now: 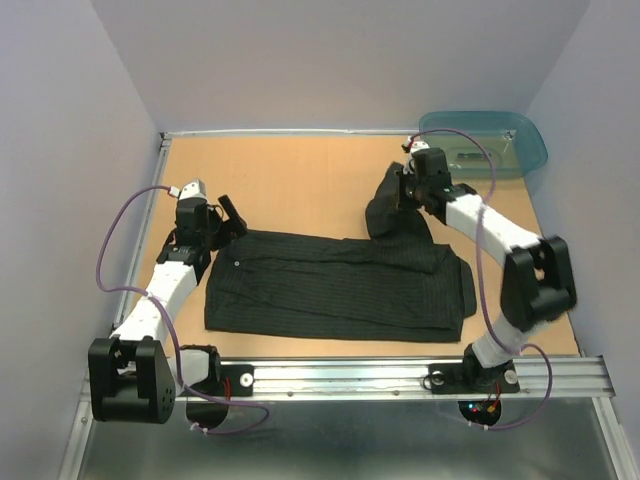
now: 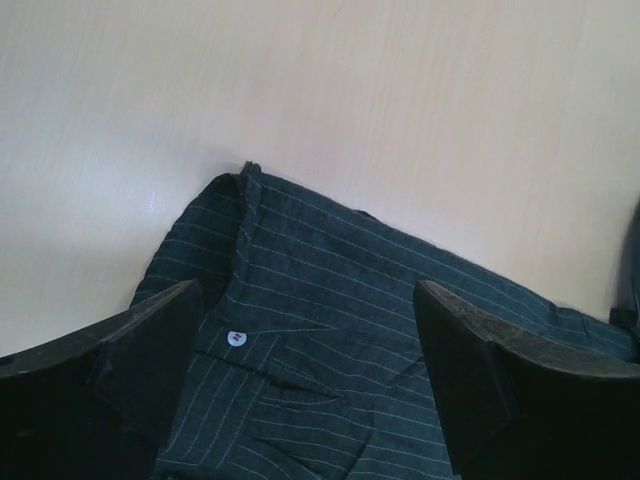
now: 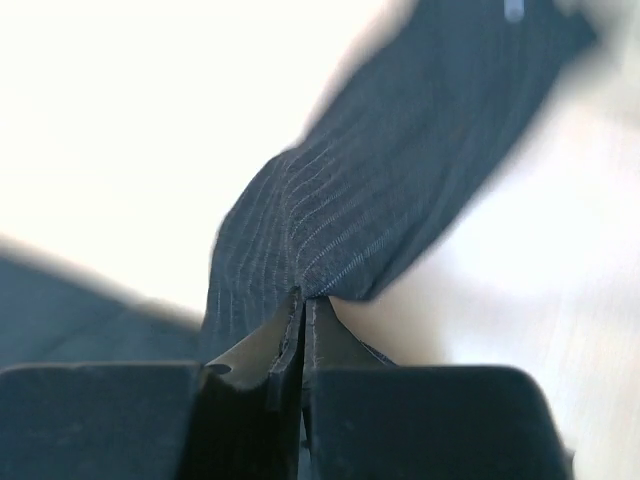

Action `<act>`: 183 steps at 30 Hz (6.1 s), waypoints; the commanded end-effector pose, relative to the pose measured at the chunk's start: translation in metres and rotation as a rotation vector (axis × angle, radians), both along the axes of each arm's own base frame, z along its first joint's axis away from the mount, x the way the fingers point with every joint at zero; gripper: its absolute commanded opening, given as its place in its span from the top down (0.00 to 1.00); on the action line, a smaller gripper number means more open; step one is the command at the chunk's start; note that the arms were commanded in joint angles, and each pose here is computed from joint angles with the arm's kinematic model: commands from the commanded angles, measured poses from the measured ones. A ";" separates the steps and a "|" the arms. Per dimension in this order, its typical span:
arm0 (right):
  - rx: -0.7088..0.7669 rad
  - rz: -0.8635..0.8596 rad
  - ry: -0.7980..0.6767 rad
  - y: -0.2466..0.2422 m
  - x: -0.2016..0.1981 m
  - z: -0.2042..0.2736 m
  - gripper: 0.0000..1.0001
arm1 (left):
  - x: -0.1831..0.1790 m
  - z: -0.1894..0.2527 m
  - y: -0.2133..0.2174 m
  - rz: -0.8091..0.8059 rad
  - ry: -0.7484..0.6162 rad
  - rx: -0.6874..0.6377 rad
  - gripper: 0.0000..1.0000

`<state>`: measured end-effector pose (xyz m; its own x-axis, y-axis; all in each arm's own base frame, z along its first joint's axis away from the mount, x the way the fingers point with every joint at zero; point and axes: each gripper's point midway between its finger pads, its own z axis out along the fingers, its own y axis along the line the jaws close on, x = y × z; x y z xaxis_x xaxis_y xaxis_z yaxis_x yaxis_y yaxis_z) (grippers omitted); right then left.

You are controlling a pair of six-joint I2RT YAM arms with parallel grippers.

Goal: Fold and stack the long sleeve shirts
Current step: Fold the shirt

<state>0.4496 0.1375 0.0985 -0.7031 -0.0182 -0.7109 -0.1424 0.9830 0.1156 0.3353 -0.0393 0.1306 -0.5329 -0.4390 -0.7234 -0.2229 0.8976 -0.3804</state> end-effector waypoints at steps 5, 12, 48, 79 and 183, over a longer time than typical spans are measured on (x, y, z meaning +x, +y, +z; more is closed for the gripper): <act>0.352 0.291 -0.007 0.061 -0.142 0.083 0.99 | 0.000 0.004 0.010 0.030 -0.044 0.048 0.02; 0.595 0.284 0.306 0.061 -0.265 0.042 0.96 | 0.000 0.005 0.009 0.026 -0.049 0.041 0.02; 0.271 -0.370 0.100 -0.037 -0.183 0.036 0.35 | 0.042 0.010 -0.055 -0.118 -0.003 -0.158 0.06; 0.343 -0.430 0.085 -0.070 -0.012 -0.083 0.34 | 0.050 -0.098 0.025 0.315 0.218 -0.270 0.12; 0.085 0.412 -0.261 0.175 -0.160 0.040 0.61 | -0.003 0.019 -0.217 -0.488 0.111 -0.294 1.00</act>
